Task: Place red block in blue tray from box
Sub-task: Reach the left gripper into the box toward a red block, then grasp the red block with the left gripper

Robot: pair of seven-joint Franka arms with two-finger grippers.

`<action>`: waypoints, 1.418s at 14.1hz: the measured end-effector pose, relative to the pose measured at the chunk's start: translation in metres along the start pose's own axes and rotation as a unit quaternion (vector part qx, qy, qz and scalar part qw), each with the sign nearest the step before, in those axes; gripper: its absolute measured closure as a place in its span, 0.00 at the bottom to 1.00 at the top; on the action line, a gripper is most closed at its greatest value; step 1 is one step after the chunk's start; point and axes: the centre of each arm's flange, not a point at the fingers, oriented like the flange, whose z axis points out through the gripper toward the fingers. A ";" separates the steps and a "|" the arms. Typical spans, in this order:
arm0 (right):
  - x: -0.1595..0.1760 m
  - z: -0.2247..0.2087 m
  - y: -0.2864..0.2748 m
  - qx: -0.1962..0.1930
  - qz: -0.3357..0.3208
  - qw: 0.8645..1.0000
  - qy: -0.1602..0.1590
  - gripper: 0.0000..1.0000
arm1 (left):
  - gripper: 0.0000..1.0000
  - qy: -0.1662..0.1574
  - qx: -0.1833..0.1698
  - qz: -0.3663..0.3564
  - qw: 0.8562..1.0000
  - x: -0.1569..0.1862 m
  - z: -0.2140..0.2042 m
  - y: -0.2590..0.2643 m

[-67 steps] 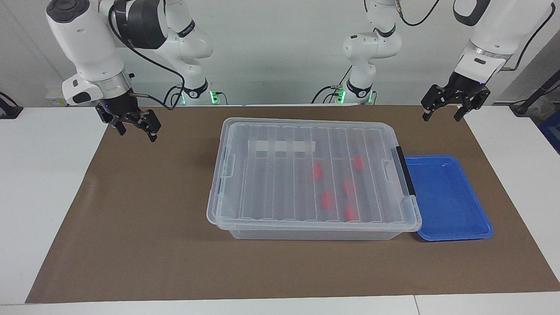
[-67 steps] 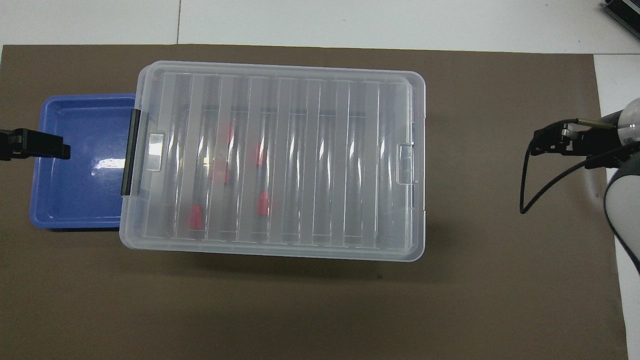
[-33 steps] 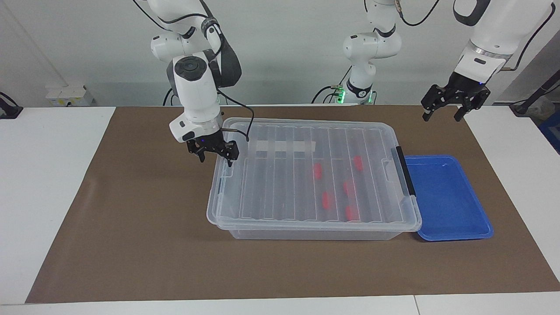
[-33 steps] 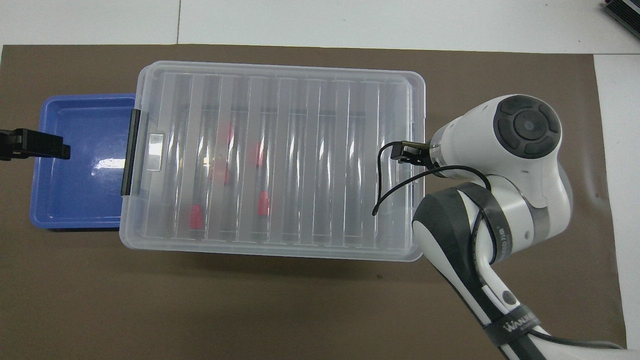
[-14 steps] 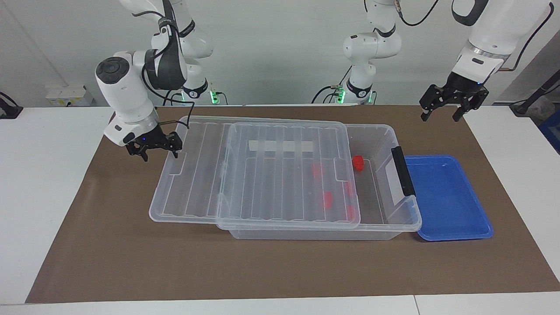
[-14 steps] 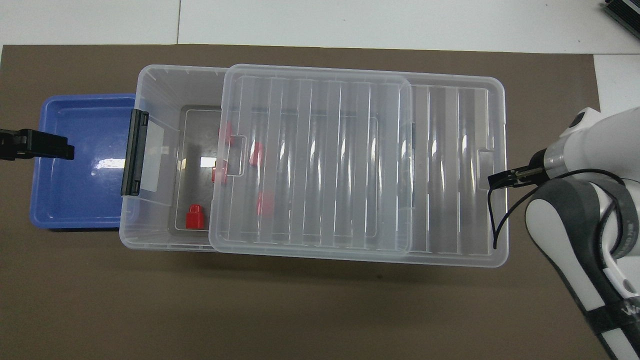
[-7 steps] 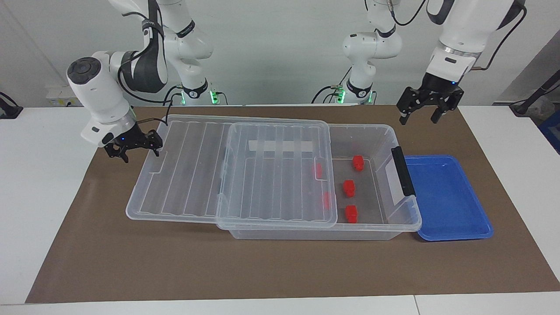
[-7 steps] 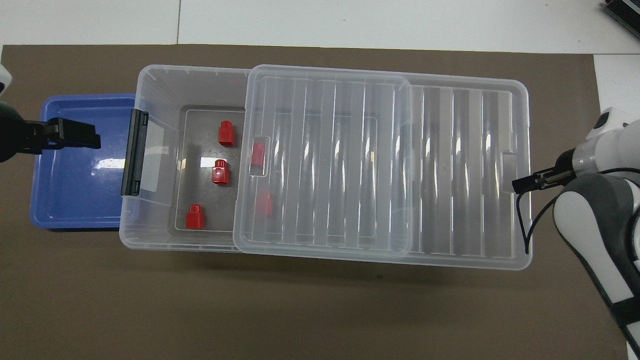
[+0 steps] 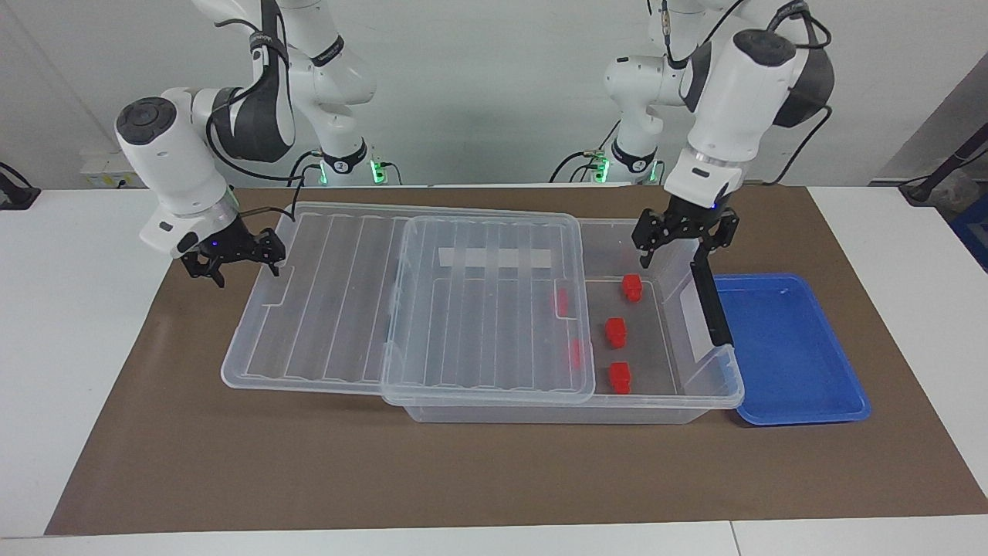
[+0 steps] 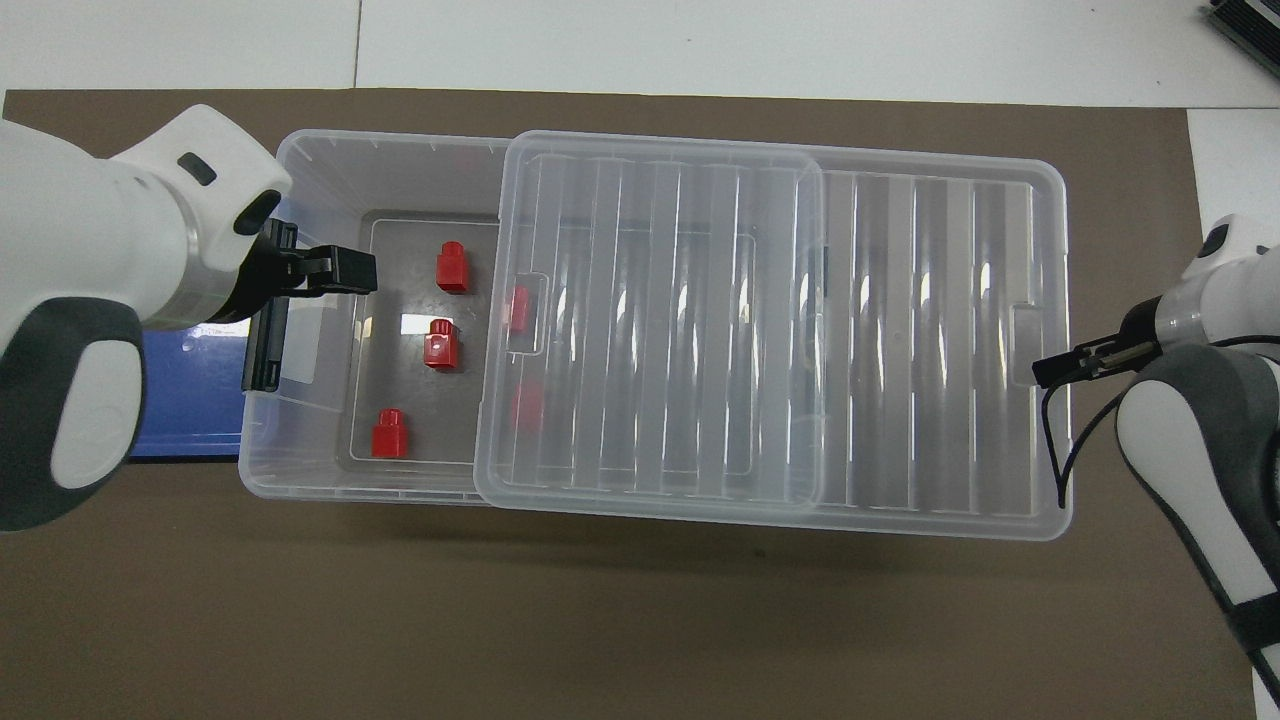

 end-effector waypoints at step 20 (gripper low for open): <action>0.011 -0.159 -0.051 0.001 0.233 0.972 0.024 0.00 | 0.00 -0.012 0.028 0.040 0.999 -0.012 0.177 0.000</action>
